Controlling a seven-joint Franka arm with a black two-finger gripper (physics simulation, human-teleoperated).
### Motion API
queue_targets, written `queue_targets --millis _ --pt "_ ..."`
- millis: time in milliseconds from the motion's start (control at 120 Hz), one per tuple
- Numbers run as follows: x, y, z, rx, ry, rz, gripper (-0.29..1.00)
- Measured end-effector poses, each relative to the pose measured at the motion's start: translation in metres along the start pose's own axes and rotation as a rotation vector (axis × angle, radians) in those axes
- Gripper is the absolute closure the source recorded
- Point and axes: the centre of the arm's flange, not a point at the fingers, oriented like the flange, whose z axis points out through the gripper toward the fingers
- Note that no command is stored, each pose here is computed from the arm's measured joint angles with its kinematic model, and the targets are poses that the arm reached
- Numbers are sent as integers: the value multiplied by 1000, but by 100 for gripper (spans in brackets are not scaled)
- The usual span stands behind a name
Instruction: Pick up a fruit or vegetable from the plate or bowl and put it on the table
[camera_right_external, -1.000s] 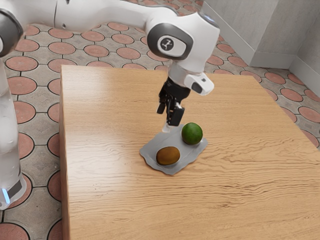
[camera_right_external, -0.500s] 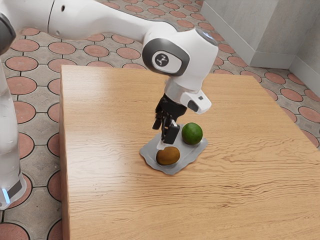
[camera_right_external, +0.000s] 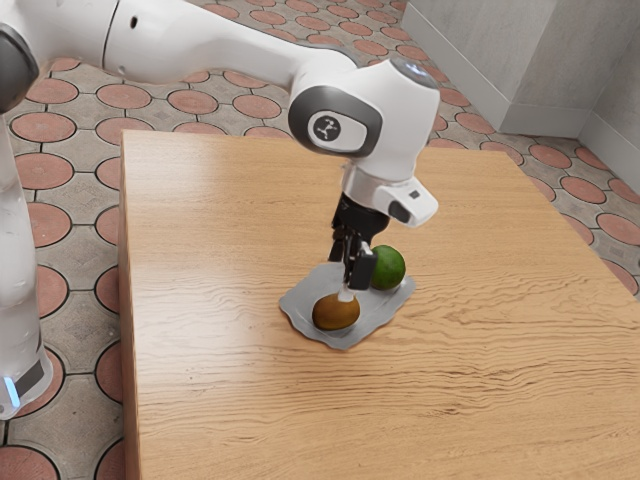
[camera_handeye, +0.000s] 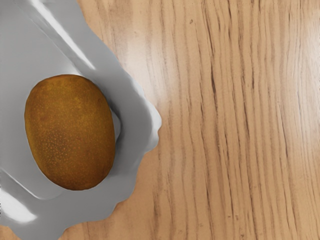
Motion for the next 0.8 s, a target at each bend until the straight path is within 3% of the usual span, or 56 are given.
queue_targets --millis 225,500,800 --pt "6 -16 36 -3 0 -17 0" --pt "13 -51 40 4 45 -48 0" --pt "13 -54 67 6 41 -20 0"
